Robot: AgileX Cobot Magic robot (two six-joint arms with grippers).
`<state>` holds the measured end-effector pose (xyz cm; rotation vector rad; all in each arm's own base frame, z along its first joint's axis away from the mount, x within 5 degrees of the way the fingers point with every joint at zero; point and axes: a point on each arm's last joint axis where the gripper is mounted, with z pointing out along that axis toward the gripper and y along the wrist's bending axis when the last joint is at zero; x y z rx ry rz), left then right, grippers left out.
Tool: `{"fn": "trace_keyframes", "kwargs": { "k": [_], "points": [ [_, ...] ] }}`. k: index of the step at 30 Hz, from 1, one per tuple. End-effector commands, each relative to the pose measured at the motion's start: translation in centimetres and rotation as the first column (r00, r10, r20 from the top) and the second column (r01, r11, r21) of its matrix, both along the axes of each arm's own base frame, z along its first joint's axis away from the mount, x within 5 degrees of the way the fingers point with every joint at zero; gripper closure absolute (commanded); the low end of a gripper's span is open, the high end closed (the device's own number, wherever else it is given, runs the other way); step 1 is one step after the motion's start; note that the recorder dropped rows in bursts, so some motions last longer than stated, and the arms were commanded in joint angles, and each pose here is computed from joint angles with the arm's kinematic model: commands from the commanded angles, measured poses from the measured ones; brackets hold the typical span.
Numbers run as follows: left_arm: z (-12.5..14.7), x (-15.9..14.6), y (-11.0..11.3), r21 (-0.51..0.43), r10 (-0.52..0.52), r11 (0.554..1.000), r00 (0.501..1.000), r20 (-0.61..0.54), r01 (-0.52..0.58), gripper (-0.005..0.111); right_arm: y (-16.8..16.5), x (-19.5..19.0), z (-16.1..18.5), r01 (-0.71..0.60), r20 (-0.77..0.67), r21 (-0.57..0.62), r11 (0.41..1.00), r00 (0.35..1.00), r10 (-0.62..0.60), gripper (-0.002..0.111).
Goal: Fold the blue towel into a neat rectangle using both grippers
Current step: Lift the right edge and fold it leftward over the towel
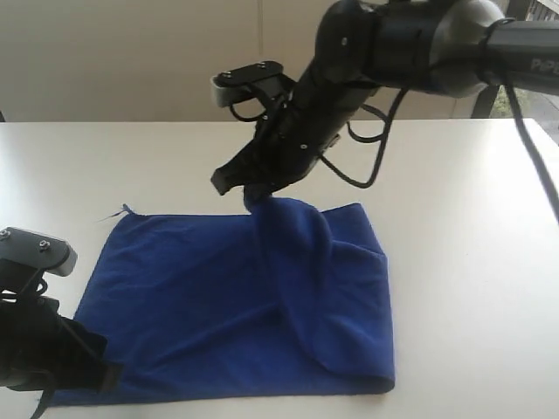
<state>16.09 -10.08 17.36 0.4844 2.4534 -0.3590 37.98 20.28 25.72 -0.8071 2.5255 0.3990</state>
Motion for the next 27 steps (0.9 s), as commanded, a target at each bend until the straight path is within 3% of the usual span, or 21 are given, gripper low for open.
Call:
{"fn": "trace_keyframes", "kwargs": {
  "k": [1,12,22,25,27],
  "points": [
    [0.0,-0.2,0.0,-0.002,-0.005,1.0,1.0,0.003,0.005,0.107,3.2,-0.4,0.6,-0.056,0.027,0.024,0.998,0.998,0.056,0.108],
    [0.0,-0.2,0.0,-0.002,-0.005,1.0,1.0,0.003,0.005,0.107,8.4,-0.2,-0.8,-0.129,0.03,0.051,0.99,0.991,0.128,0.108],
    [0.1,-0.1,0.0,-0.007,0.0,1.0,1.0,0.019,0.0,0.107,9.9,0.2,-0.4,-0.147,0.069,0.12,0.982,0.988,0.14,0.108],
    [0.1,-0.1,0.0,-0.007,0.0,1.0,1.0,0.019,0.0,0.107,10.0,0.2,-0.4,-0.163,0.084,0.117,0.98,0.984,0.154,0.098],
    [0.1,-0.1,0.0,-0.007,0.0,1.0,1.0,0.019,0.0,0.107,10.0,0.2,-0.4,-0.166,0.081,0.114,0.979,0.984,0.158,0.083]
  ]
}}
